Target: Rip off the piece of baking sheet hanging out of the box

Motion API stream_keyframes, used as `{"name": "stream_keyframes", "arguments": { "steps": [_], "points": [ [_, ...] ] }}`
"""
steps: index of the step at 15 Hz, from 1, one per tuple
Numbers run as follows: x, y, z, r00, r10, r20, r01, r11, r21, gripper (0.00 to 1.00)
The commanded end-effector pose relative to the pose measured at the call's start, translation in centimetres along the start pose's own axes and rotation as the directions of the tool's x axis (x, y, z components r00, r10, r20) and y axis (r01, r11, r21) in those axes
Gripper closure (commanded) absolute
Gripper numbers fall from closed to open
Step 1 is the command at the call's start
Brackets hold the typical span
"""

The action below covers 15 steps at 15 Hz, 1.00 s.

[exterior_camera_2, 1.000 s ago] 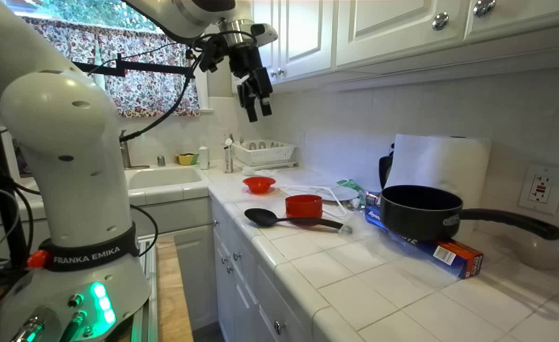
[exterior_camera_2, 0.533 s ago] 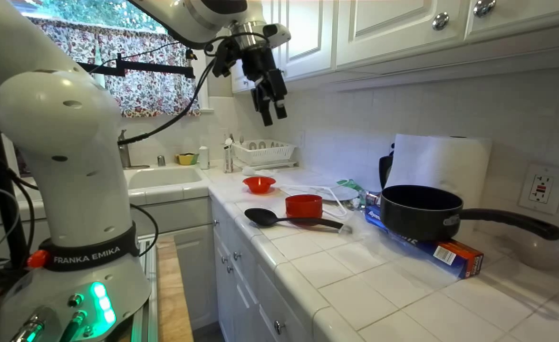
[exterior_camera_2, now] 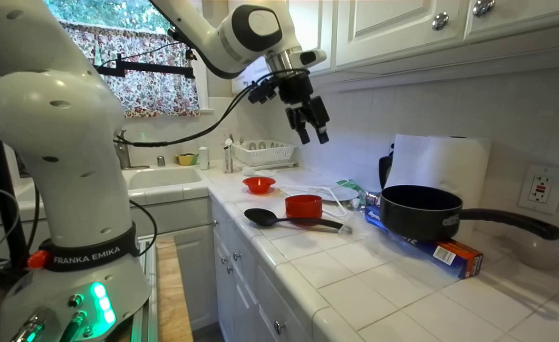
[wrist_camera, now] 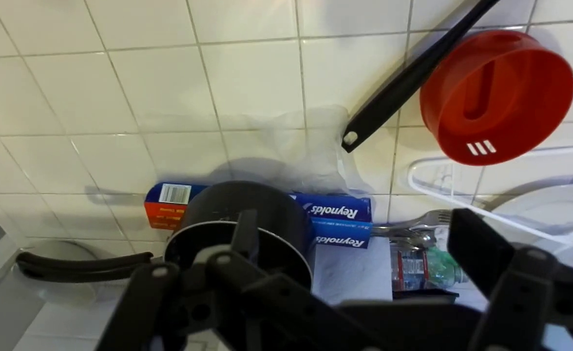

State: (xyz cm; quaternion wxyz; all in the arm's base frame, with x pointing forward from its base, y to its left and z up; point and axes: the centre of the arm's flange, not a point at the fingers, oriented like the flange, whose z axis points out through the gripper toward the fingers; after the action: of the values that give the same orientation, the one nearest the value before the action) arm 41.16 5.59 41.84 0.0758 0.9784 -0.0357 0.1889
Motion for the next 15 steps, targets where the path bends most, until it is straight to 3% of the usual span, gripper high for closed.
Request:
{"name": "stream_keyframes", "arguments": {
  "steps": [1,9,10,15],
  "points": [
    [1.5,0.4,3.9,0.999,-0.02,-0.033,0.022,0.998,0.058,0.0],
    [1.7,0.5,10.2,0.999,-0.054,-0.004,0.055,0.994,0.098,0.0],
    [0.6,0.6,8.5,0.999,-0.032,-0.001,0.032,0.995,0.095,0.0],
    [0.6,0.6,8.9,0.999,-0.031,0.005,0.03,0.995,0.097,0.0]
  ]
}}
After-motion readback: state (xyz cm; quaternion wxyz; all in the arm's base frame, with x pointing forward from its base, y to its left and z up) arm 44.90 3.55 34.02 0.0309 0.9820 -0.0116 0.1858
